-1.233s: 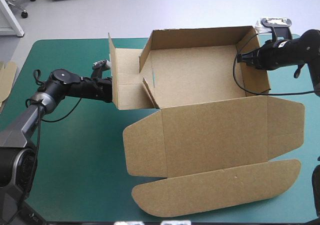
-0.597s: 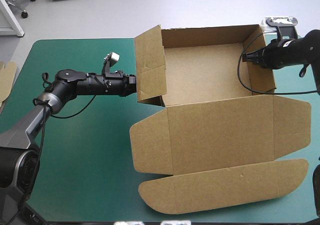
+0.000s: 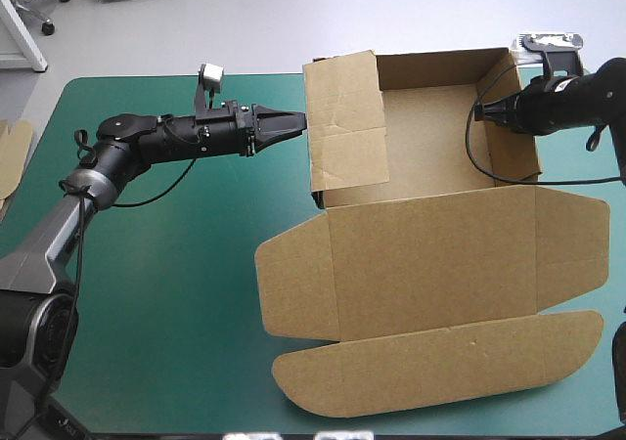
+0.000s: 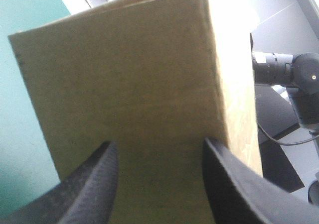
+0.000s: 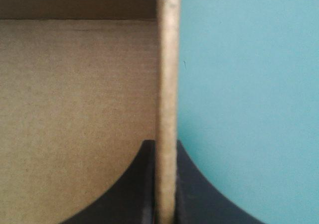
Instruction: Fold the box
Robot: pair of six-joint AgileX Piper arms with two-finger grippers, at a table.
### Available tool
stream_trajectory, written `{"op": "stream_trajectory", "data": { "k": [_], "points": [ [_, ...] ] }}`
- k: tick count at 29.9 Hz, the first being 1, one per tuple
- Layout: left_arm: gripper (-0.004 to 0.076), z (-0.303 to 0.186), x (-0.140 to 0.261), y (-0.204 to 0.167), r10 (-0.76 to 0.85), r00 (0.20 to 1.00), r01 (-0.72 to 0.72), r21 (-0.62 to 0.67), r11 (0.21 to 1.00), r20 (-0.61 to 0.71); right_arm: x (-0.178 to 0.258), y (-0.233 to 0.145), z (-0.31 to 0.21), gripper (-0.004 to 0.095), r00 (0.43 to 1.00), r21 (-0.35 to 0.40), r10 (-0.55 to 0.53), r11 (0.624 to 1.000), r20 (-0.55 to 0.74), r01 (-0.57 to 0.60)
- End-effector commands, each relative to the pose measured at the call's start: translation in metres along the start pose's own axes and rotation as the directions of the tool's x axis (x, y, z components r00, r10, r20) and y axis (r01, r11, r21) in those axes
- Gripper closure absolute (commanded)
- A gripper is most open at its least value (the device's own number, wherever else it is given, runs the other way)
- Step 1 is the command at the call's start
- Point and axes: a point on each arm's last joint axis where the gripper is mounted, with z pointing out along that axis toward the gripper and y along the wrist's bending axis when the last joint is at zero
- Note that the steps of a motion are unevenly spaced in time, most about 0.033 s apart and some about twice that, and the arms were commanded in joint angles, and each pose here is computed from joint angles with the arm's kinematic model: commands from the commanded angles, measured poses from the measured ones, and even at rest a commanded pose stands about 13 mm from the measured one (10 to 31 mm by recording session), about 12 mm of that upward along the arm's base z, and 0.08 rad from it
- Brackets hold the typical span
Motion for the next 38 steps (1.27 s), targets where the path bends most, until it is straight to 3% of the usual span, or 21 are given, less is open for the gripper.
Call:
{"op": "stream_trajectory", "data": {
  "k": [1, 8, 23, 38],
  "points": [
    [0.0295, 0.000, -0.006, -0.044, 0.057, 0.998, -0.053, 0.146, 0.988, -0.018, -0.011, 0.007, -0.028, 0.0942, 0.992, -0.015, 0.007, 1.000, 0.124, -0.005],
    [0.0281, 0.006, -0.010, -0.062, 0.106, 0.992, -0.096, 0.145, 0.985, -0.064, -0.011, 0.007, -0.028, 0.0942, 0.992, -0.017, 0.012, 1.000, 0.126, -0.010],
    [0.0286, 0.010, -0.016, -0.066, 0.116, 0.968, -0.162, -0.198, 0.967, -0.223, -0.012, 0.009, -0.022, 0.0939, 0.986, -0.059, 0.118, 0.992, 0.118, -0.112],
    [0.0291, 0.017, -0.020, -0.075, 0.155, 0.954, -0.249, -0.387, 0.888, -0.258, -0.013, 0.050, -0.001, 0.0939, 0.991, -0.129, 0.103, 0.987, 0.089, -0.092]
  ]
}}
